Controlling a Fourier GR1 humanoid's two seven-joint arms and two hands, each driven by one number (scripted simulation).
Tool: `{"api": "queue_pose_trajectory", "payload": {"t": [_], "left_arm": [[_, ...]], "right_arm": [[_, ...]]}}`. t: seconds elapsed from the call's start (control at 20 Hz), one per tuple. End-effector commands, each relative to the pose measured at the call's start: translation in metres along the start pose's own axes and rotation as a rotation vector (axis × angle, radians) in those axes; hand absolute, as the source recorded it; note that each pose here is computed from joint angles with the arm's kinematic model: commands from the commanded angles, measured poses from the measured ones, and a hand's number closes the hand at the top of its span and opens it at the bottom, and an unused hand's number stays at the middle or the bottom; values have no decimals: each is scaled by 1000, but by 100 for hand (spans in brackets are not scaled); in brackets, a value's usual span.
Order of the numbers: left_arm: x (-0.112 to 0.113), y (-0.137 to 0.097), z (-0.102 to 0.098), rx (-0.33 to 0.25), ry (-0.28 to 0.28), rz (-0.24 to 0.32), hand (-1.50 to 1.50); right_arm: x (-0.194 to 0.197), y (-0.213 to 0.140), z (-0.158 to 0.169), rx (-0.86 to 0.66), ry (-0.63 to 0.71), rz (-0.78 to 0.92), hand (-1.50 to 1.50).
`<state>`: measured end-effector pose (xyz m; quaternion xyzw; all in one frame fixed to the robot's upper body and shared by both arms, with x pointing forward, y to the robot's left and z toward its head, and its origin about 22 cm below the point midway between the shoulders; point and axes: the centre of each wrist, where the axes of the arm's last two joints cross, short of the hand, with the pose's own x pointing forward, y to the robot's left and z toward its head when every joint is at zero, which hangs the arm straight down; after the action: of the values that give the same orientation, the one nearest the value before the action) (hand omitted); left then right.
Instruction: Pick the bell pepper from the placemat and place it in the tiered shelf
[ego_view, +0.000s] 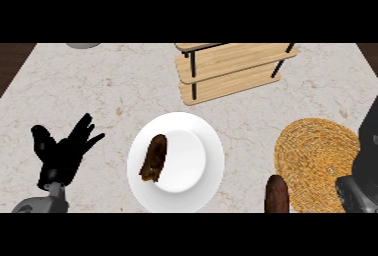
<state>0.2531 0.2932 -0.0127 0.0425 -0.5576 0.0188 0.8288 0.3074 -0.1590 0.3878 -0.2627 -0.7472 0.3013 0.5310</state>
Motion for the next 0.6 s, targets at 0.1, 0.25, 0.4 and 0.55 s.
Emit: {"api": "queue_pose_trajectory", "payload": {"t": [0.1, 0.25, 0.4, 0.55], "left_arm": [[-25, 13, -1, -5, 66, -24, 0], [-17, 0, 1, -24, 64, -4, 0], [-11, 1, -4, 6, 51, -8, 0], [-2, 0, -9, -36, 66, 7, 0]], "right_arm": [[-13, -12, -38, 28, 25, 22, 150], [-13, -5, -63, 72, 24, 59, 150], [-46, -10, -71, 105, 16, 91, 150], [-35, -6, -84, 90, -1, 104, 150]]}}
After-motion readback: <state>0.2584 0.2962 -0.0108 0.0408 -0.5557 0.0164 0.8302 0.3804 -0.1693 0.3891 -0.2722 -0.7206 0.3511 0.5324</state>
